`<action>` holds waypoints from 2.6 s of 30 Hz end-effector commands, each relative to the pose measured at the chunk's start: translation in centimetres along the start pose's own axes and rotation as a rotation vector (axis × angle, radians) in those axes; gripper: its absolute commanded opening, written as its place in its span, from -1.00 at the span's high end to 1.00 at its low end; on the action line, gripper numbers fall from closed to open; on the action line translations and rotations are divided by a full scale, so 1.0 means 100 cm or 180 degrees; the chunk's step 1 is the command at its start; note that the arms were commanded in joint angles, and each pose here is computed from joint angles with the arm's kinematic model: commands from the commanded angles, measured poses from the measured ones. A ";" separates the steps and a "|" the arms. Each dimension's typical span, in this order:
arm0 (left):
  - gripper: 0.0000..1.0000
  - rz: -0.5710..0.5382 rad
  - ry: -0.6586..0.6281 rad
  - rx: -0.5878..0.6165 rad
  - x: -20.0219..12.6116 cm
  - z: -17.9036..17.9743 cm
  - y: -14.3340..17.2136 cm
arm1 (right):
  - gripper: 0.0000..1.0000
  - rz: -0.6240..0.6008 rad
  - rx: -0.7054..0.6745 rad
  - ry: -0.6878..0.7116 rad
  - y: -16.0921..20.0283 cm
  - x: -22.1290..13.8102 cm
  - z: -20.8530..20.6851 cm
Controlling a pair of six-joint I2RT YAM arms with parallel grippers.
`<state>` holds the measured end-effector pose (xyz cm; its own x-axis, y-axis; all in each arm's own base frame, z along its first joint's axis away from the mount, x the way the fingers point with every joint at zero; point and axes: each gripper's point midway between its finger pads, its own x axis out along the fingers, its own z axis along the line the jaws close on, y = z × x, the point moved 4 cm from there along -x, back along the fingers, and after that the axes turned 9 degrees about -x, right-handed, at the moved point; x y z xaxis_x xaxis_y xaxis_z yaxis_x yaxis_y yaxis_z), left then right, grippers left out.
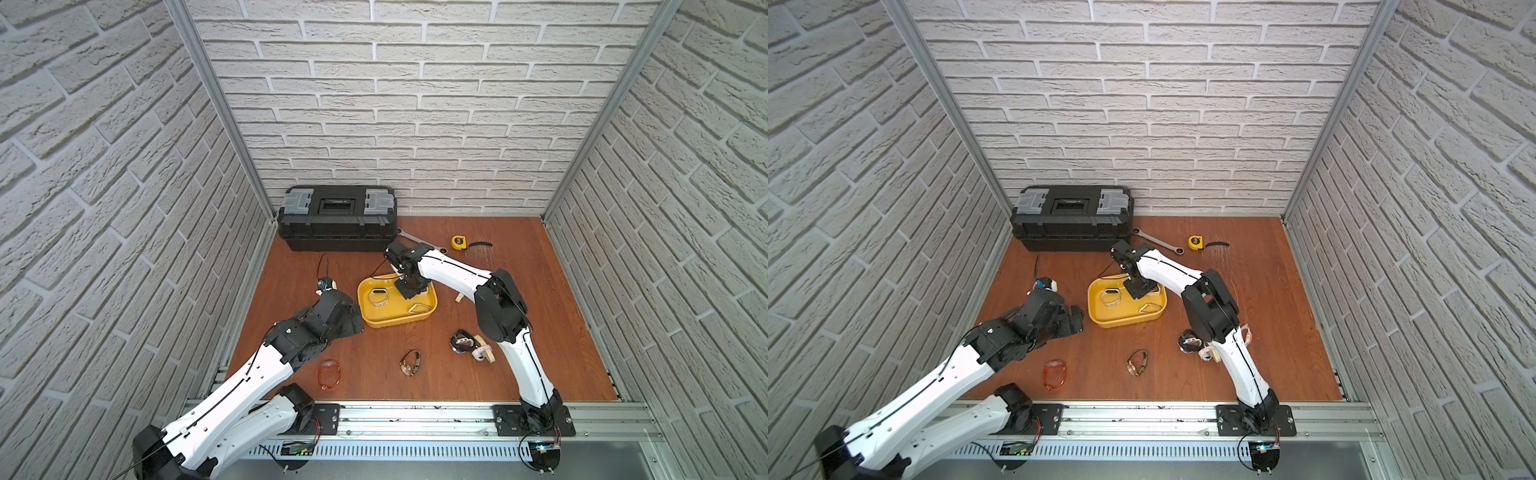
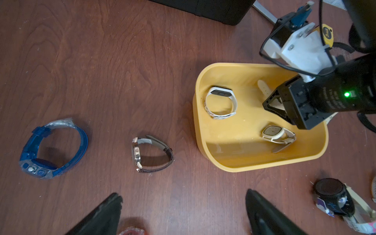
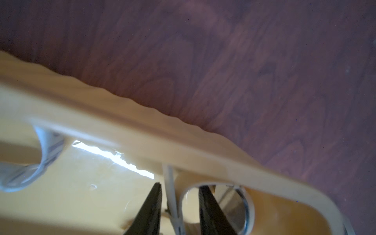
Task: Put the watch into the storage box
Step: Place the watch in the storage box, then pick up the watch at the center of the board.
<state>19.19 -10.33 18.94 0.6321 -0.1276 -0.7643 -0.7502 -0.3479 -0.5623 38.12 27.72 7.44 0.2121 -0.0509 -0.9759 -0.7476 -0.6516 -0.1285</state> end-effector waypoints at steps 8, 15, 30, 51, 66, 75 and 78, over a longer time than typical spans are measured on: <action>-0.96 -0.0021 0.0032 -0.0058 0.000 0.001 -0.003 | -0.10 -0.0997 0.0290 -0.0704 -0.012 -0.090 0.014; -0.96 0.0152 -0.0148 -0.0136 0.007 0.011 0.003 | -0.41 -0.1624 0.0470 -0.0887 0.018 -0.163 0.000; -0.66 0.0819 -0.0644 0.0040 0.077 0.009 -0.002 | -1.00 -0.2427 0.0634 -0.1423 0.149 -0.207 0.010; -0.02 0.1336 -0.1043 0.0335 0.133 0.014 0.034 | -1.00 -0.2303 0.0779 -0.1292 0.173 -0.197 0.008; 0.95 0.1280 -0.1085 0.0400 0.120 0.016 0.029 | -1.00 -0.2374 0.0821 -0.1114 0.173 -0.208 -0.002; 1.00 0.0953 -0.0957 0.0614 0.060 -0.007 -0.008 | -1.00 -0.2373 0.0822 -0.1077 0.170 -0.206 -0.004; 1.00 0.0834 -0.0711 0.0880 0.048 -0.047 -0.023 | -1.00 -0.2350 0.0858 -0.1087 0.167 -0.204 -0.007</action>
<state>24.60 -13.12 15.73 0.3471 0.0361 -0.9371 -0.9249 -0.1523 -0.3485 20.91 17.19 23.88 0.5036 0.5634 -0.6550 -0.6551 -0.2452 -0.7146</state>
